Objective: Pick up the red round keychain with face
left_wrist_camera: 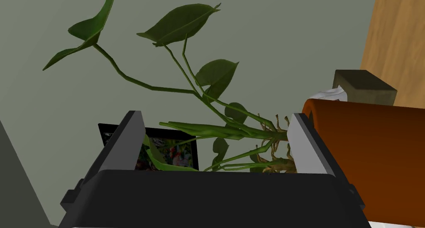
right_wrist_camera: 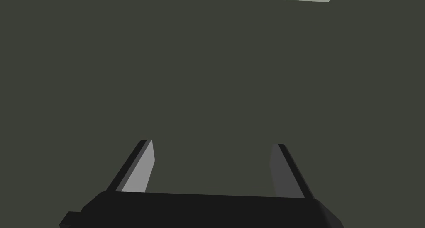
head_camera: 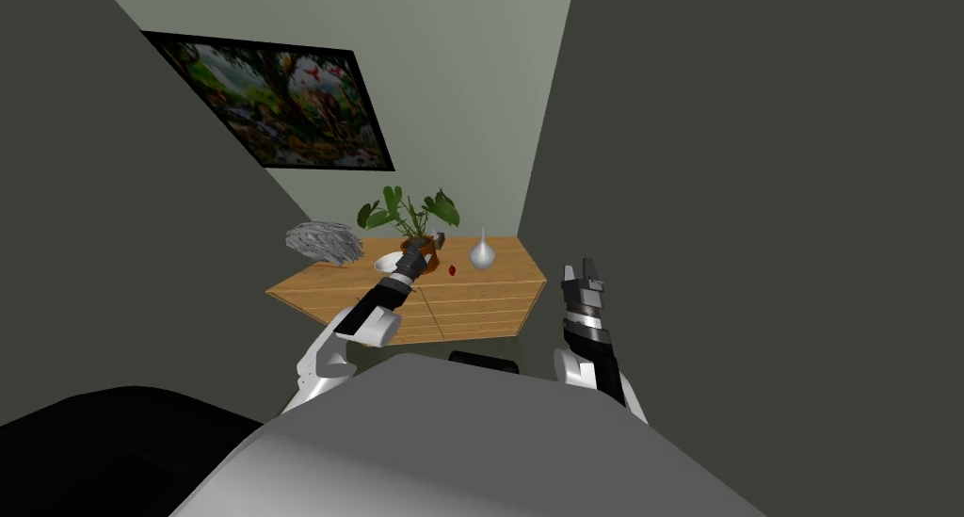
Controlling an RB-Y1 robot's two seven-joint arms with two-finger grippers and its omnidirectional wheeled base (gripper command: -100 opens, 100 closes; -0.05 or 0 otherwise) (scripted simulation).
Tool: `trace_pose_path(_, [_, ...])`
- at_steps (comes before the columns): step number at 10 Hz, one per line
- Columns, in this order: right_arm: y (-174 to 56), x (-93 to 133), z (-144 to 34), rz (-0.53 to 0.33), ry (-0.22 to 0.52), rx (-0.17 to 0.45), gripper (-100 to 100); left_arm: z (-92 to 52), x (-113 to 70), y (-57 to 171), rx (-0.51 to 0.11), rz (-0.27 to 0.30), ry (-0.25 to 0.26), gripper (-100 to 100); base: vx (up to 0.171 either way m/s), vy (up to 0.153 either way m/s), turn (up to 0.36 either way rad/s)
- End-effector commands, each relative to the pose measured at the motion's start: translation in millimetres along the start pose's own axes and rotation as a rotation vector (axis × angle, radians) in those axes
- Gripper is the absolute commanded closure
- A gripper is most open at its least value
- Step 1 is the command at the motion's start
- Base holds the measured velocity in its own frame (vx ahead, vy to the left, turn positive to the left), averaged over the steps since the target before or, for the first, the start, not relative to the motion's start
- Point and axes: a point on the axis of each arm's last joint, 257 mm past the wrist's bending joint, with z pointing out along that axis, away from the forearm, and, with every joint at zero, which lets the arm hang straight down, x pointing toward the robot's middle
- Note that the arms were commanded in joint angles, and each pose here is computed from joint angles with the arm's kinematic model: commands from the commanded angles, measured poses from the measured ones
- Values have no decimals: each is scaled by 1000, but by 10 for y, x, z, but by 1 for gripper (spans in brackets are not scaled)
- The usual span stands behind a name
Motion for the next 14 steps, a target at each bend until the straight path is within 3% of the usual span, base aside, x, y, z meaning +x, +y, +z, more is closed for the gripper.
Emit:
trace_pose_path(1, [0,0,0,0,0,0,0,4,12,105,-46,-3,5,-100,-14,10,-77])
trace_pose_path(7, [0,-1,0,0,0,0,0,60,134,371,-180,-10,55,-100,-9,7,-109])
trace_pose_path(14, [0,-1,-1,0,0,0,0,15,182,732,-343,0,78,-100,-1,7,-83])
